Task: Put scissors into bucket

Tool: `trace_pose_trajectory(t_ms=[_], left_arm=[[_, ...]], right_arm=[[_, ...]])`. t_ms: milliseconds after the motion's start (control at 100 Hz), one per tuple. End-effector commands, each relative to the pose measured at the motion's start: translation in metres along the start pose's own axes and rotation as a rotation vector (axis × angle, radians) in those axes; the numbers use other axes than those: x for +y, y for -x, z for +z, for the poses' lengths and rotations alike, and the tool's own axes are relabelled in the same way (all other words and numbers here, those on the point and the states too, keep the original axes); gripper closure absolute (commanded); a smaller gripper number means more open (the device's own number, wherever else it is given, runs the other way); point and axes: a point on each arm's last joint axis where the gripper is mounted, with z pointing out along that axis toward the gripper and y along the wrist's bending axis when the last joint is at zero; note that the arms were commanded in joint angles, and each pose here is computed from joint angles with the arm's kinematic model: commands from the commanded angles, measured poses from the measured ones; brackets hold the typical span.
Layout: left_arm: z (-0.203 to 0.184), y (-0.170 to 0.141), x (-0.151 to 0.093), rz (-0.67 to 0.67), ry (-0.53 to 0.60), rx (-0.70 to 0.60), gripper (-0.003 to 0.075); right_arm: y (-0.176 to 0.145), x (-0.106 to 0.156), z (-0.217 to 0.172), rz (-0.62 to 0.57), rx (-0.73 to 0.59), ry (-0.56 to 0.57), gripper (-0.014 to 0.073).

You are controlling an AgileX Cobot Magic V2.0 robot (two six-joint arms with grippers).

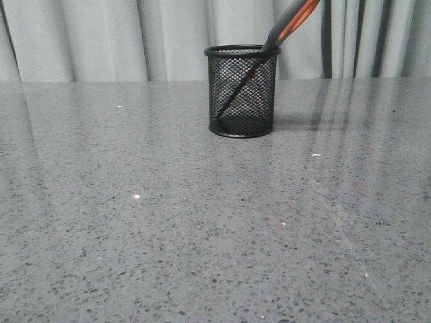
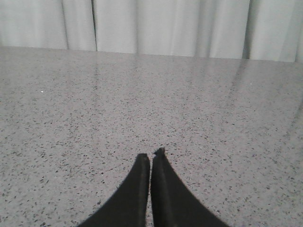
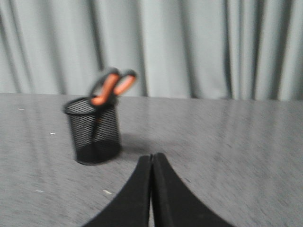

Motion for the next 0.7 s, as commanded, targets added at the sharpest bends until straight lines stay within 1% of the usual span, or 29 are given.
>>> trace_pose_trajectory(t_ms=[0, 110, 210, 240, 340, 430, 690], left_arm=[[0.0, -0.005, 0.001, -0.02, -0.001, -0.067, 0.074], [0.0, -0.005, 0.001, -0.02, -0.001, -0.067, 0.074], [0.0, -0.005, 0.001, -0.02, -0.001, -0.067, 0.074], [0.0, -0.005, 0.001, -0.02, -0.001, -0.067, 0.074], [0.0, -0.005, 0.001, -0.02, -0.001, -0.065, 0.074], [0.0, -0.005, 0.001, -0.02, -0.001, -0.065, 0.074], [0.0, -0.005, 0.001, -0.02, -0.001, -0.065, 0.074]], right_arm=[[-0.001, -0.007, 0.0, -0.001, -0.073, -0.089, 0.064], [-0.02, -0.012, -0.007, -0.02, -0.075, -0.171, 0.064], [-0.036, -0.013, -0.014, -0.042, -0.098, -0.191, 0.064], [-0.041, -0.013, -0.015, -0.058, -0.044, -0.192, 0.064], [-0.046, -0.014, -0.014, -0.096, 0.015, -0.196, 0.064], [-0.047, -0.014, -0.015, -0.131, 0.04, -0.199, 0.064], [-0.046, -0.014, -0.014, -0.133, 0.027, -0.199, 0.064]])
